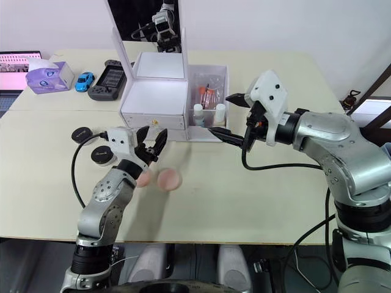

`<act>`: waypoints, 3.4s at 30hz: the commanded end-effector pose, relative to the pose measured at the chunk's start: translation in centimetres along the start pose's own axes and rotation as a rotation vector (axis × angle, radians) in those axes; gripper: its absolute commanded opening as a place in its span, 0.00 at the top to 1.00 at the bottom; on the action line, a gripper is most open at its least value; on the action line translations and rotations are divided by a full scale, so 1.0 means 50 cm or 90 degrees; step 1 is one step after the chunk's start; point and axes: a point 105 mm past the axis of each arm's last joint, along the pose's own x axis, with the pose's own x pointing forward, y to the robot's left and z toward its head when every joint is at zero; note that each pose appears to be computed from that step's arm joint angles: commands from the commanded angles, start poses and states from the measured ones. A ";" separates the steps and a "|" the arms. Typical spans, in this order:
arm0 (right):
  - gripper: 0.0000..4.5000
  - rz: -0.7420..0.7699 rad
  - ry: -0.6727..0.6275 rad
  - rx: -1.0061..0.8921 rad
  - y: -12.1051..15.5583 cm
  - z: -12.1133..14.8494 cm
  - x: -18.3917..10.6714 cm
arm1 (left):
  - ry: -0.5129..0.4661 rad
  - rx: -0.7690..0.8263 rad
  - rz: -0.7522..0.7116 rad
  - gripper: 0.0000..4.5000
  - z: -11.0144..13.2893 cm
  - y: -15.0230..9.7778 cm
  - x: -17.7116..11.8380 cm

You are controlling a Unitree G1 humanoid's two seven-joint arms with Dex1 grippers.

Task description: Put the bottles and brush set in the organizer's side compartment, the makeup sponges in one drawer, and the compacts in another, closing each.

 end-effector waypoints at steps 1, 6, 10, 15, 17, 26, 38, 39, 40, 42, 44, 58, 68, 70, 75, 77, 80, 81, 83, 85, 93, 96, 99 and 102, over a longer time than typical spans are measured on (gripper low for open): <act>0.00 -0.009 -0.016 -0.044 -0.002 0.027 -0.005 | -0.038 0.014 0.001 0.30 0.027 -0.005 0.005; 0.00 -0.017 -0.016 -0.052 -0.005 0.029 -0.004 | -0.043 0.017 -0.004 0.30 0.027 -0.008 0.008; 0.00 -0.020 -0.017 -0.057 -0.005 0.030 -0.002 | -0.045 0.024 0.005 0.61 0.028 -0.004 0.010; 0.00 -0.023 -0.018 -0.063 -0.005 0.030 -0.001 | -0.052 0.040 -0.019 0.94 0.035 -0.015 0.002; 0.00 -0.028 -0.025 -0.067 -0.007 0.033 0.000 | -0.051 0.047 -0.034 0.94 0.038 -0.018 -0.009; 0.00 0.005 -0.089 -0.053 0.012 0.062 0.029 | 0.018 0.059 -0.126 0.94 0.029 -0.032 -0.110; 0.00 0.090 -0.112 0.024 0.034 0.057 0.051 | 0.091 0.012 -0.159 0.94 0.015 -0.041 -0.160; 0.00 0.097 -0.115 0.035 0.033 0.058 0.050 | 0.099 0.001 -0.170 0.94 0.012 -0.044 -0.163; 0.00 0.096 -0.115 0.037 0.030 0.059 0.050 | 0.105 -0.008 -0.184 0.94 0.012 -0.048 -0.166; 0.00 0.088 -0.111 0.027 0.023 0.057 0.050 | 0.107 -0.022 -0.205 0.94 0.016 -0.053 -0.170; 0.00 0.084 -0.108 0.019 0.019 0.055 0.051 | 0.107 -0.035 -0.218 0.94 0.022 -0.056 -0.172; 0.00 0.121 -0.109 0.065 0.006 0.048 0.041 | 0.135 -0.159 -0.298 0.01 0.084 -0.013 -0.263; 0.00 0.042 -0.029 0.041 -0.069 -0.013 -0.077 | 0.197 0.043 -0.168 0.01 0.137 0.261 -0.289; 0.00 0.013 -0.001 0.054 -0.080 -0.042 -0.111 | 0.204 0.110 -0.149 0.01 0.151 0.307 -0.285; 0.00 -0.084 0.083 0.114 -0.097 -0.156 -0.200 | 0.201 0.223 -0.082 0.01 0.196 0.426 -0.273; 0.00 -0.136 0.096 0.136 -0.106 -0.201 -0.239 | 0.211 0.242 -0.061 0.01 0.197 0.462 -0.277; 0.00 -0.184 0.121 0.142 -0.109 -0.246 -0.275 | 0.221 0.260 -0.040 0.01 0.195 0.497 -0.282; 0.00 -0.195 0.119 0.144 -0.110 -0.252 -0.279 | 0.221 0.263 -0.037 0.01 0.194 0.506 -0.282; 0.00 -0.203 0.118 0.143 -0.108 -0.258 -0.281 | 0.219 0.267 -0.034 0.01 0.194 0.516 -0.280; 0.00 -0.203 0.122 0.133 -0.107 -0.259 -0.281 | 0.218 0.269 -0.038 0.01 0.193 0.518 -0.277; 0.00 -0.135 0.060 0.097 -0.108 -0.173 -0.218 | 0.201 0.265 -0.133 0.01 0.190 0.455 -0.242; 0.00 -0.056 0.008 0.103 -0.086 -0.109 -0.155 | 0.210 0.258 -0.208 0.01 0.173 0.389 -0.246; 0.00 0.024 -0.003 0.095 -0.058 -0.061 -0.100 | 0.225 0.221 -0.276 0.01 0.151 0.313 -0.262; 0.00 0.109 0.002 0.088 -0.017 -0.025 -0.060 | 0.244 0.184 -0.326 0.01 0.118 0.233 -0.284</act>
